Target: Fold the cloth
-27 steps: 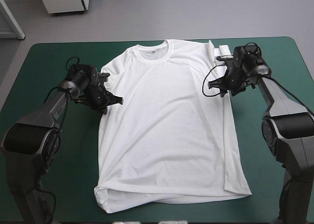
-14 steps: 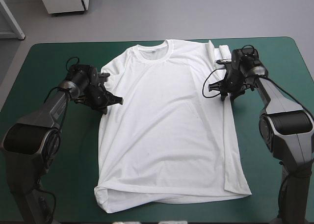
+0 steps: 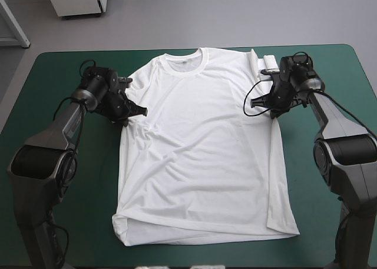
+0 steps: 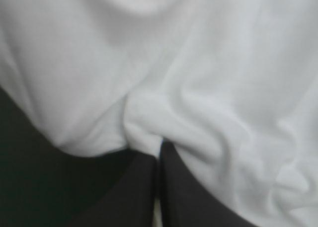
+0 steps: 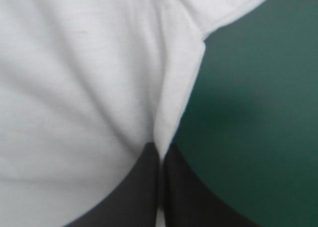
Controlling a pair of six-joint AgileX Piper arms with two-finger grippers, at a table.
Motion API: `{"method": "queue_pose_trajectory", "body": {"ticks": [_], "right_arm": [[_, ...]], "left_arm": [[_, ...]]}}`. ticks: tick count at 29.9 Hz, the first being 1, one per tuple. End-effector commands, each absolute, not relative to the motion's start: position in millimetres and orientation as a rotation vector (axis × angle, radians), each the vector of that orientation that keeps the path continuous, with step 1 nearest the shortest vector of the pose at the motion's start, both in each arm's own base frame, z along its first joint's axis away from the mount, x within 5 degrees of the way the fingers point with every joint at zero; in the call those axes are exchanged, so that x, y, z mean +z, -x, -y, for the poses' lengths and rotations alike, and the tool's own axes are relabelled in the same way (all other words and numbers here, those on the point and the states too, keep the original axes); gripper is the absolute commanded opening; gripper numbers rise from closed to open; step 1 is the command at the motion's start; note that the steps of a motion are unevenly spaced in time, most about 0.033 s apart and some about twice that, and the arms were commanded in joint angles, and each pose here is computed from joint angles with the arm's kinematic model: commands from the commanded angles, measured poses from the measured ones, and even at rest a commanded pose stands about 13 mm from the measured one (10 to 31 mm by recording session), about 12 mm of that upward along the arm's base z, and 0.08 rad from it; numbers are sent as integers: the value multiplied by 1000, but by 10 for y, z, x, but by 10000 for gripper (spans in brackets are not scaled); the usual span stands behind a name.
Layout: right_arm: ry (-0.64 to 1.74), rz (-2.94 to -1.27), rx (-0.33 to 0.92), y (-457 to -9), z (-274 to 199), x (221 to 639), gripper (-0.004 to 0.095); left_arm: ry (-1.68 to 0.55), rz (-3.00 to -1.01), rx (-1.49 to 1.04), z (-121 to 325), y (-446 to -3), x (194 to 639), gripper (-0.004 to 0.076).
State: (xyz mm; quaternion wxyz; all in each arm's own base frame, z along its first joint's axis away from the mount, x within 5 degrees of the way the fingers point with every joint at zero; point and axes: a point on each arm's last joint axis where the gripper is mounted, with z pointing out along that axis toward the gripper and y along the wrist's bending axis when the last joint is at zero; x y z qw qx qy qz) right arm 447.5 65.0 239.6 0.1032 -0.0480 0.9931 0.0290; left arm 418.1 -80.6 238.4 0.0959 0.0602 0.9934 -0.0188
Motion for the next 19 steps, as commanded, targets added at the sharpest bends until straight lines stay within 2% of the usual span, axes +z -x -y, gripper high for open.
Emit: {"method": "queue_pose_trajectory", "body": {"ticks": [1,11,19], "right_arm": [[138,-2731,87,-4277,-572,3218,-17],[165,-2321,153,-3651,-529,4646,-17],[176,-2071,155,-3121,-465,5381,-17]], "left_arm": [[-183,-2737,-48,789,-4176,3144,-9],[-180,-2371,-89,716,-3797,4553,-9],[-159,-2096,-121,614,-3252,5367,-9]]}}
